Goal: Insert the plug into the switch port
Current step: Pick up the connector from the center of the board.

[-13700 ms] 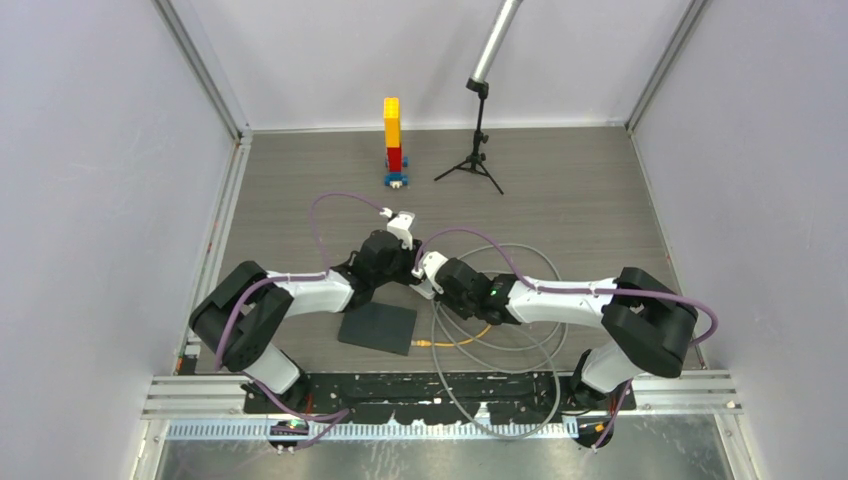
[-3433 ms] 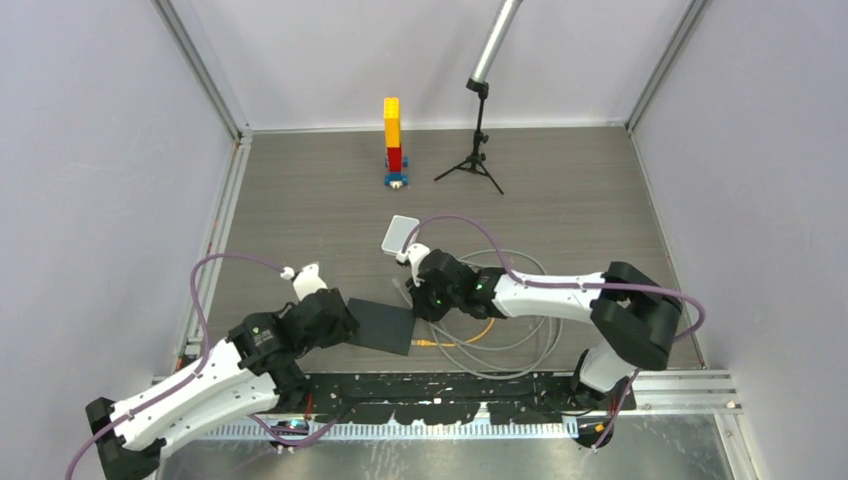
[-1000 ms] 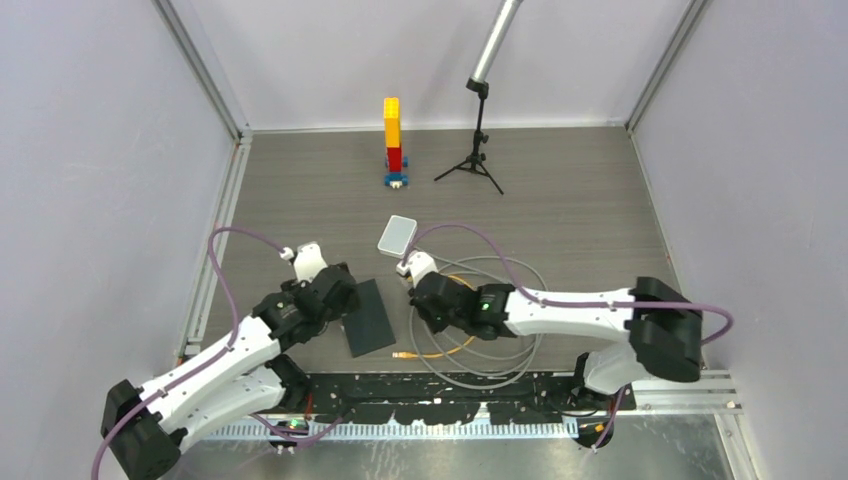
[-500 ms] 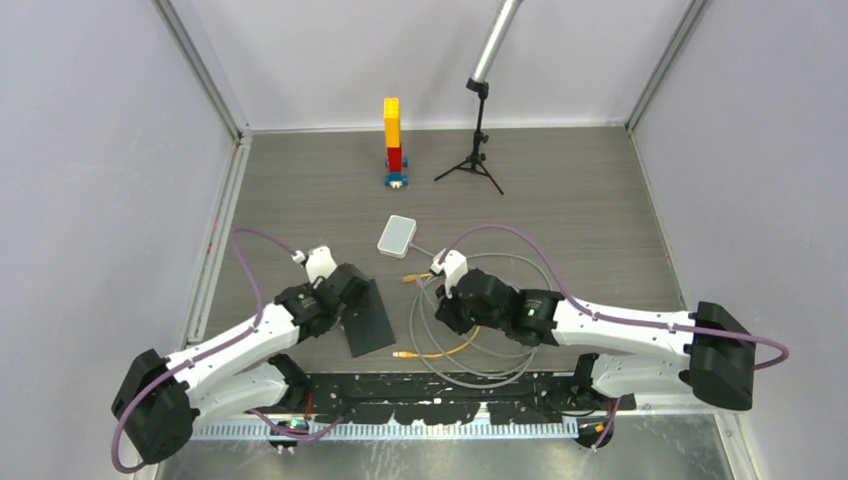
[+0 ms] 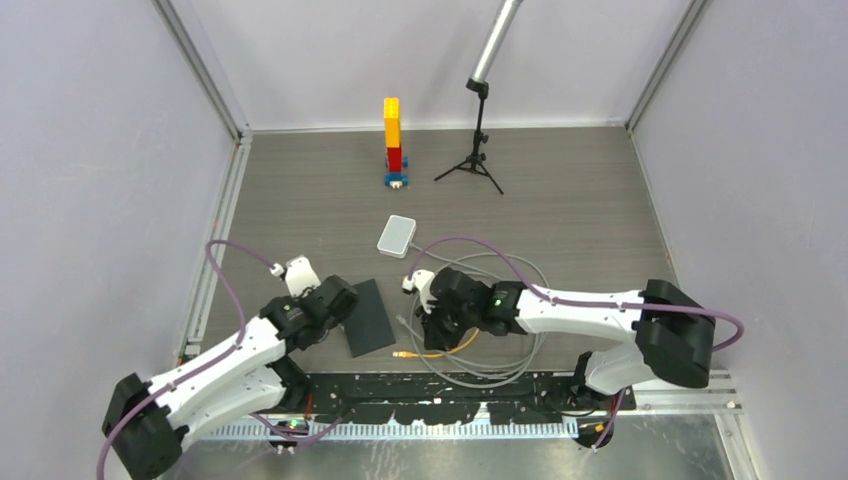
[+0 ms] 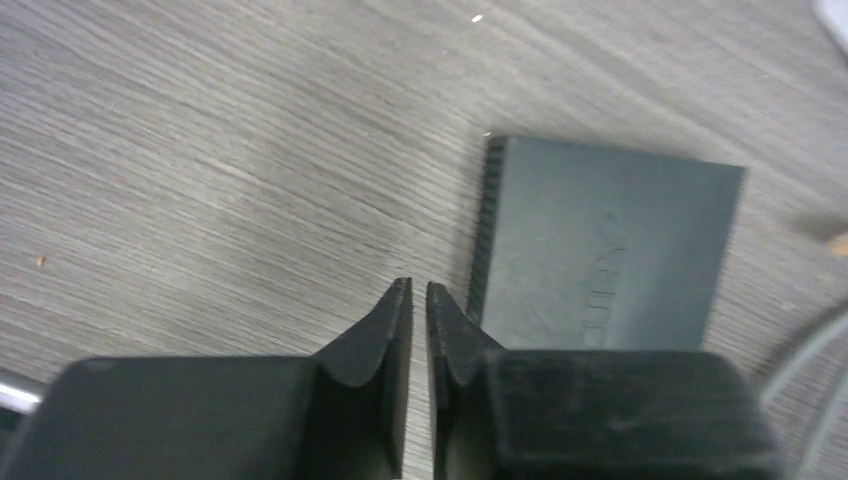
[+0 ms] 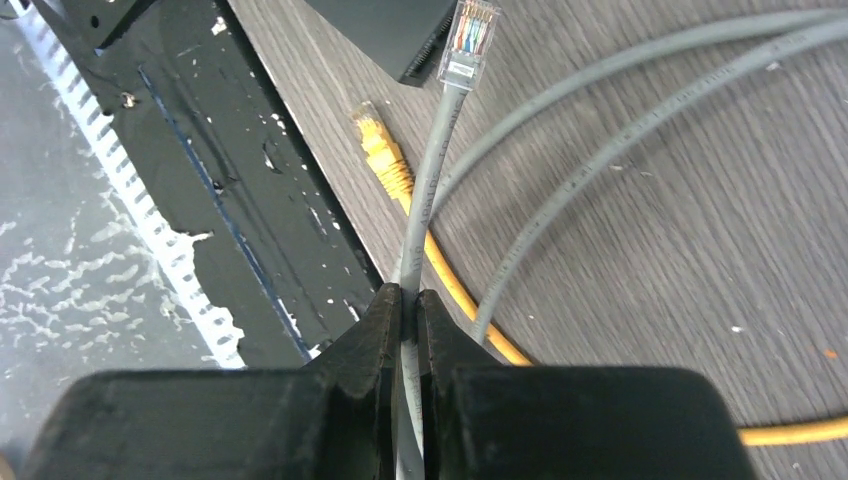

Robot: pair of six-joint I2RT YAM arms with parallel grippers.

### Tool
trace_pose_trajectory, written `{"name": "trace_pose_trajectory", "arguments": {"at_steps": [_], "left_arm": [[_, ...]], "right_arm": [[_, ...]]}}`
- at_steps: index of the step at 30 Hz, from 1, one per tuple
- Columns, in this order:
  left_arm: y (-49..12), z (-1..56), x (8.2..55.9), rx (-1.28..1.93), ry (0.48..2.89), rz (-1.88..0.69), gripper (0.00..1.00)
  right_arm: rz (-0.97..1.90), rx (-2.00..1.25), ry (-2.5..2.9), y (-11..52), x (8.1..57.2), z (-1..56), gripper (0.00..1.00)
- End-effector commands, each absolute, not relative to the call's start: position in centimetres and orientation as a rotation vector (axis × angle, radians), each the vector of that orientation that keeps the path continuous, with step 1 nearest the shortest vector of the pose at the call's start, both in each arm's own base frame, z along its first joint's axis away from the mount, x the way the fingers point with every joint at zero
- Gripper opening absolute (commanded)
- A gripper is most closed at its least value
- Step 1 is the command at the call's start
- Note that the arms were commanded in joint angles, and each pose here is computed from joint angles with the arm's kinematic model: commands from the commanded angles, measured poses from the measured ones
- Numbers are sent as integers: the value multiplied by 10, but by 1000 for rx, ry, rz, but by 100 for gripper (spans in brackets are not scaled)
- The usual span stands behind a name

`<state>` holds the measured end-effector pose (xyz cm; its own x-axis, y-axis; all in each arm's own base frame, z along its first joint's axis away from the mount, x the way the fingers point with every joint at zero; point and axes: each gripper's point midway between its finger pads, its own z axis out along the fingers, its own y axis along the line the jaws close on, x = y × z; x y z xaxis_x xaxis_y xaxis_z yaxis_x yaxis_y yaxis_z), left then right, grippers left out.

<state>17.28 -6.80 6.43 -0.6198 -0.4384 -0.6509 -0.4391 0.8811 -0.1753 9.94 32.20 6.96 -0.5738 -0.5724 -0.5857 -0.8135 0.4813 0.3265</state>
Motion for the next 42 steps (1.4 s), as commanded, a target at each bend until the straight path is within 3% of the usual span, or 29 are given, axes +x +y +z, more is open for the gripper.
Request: {"name": "trace_pose_trajectory", "arguments": {"at_steps": [1, 16, 42], "left_arm": [[-64, 51, 179, -639, 2310, 79, 9], [-60, 32, 190, -686, 2325, 99, 8], [-71, 24, 248, -630, 2383, 86, 7]], "right_arm": [[907, -1251, 2351, 338, 89, 80, 1], [771, -1285, 2524, 336, 92, 56, 1], [1119, -1405, 2430, 369, 55, 64, 1]]}}
